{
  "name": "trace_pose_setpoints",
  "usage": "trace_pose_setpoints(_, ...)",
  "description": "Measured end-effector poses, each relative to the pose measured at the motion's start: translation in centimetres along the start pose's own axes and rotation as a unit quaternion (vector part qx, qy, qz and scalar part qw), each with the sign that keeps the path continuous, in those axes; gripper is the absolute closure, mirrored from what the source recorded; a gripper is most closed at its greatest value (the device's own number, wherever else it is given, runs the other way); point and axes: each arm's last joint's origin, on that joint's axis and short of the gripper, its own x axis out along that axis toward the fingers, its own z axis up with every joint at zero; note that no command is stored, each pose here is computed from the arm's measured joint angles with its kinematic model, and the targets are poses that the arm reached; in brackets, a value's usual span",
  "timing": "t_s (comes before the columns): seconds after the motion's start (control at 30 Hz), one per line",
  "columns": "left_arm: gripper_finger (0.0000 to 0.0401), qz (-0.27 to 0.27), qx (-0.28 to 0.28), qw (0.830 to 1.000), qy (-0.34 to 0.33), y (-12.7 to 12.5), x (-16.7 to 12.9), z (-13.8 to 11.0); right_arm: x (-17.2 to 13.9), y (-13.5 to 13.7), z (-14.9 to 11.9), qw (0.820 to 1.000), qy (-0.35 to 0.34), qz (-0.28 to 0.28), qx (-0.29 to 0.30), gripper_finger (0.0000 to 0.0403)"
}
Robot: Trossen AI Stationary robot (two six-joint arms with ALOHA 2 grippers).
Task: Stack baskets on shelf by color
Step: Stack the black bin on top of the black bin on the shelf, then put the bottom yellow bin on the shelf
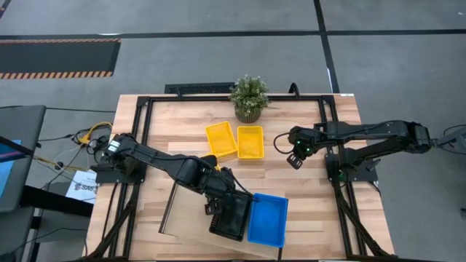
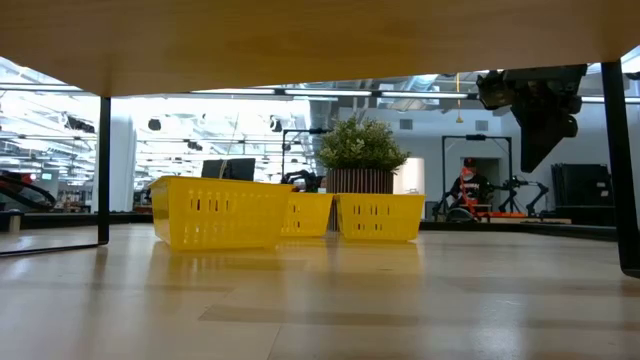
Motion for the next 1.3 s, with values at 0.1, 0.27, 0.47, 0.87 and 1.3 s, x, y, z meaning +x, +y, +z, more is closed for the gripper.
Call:
trace_pose_setpoints(0.1,0.0401,0.035,-0.029,0.999,0.019,1.3,-0.8,-0.2,0.0,0.0,0.0,1.0,0.0,0.0,0.0,0.0377)
trace_pose_setpoints(0.27,0.0398,0.137,-0.091,0.983,-0.078,5.0,-5.6,-0.6,0.0,0.0,0.0,1.0,0.0,0.0,0.0,0.0377)
trace_pose_setpoints(0.47,0.035,0.174,-0.157,0.968,-0.089,10.5,-7.6,-1.0,0.0,0.1,0.1,1.0,-0.005,0.003,0.014,0.0377)
trace_pose_setpoints(0.87,0.0208,0.134,-0.198,0.971,0.014,13.8,3.3,-2.9,0.0,0.1,0.2,1.0,-0.012,0.007,0.028,0.0377)
trace_pose_setpoints(1.3,0.014,0.029,-0.246,0.969,0.024,16.3,10.6,-6.8,0.0,0.1,0.2,1.0,-0.012,0.007,0.028,0.0377)
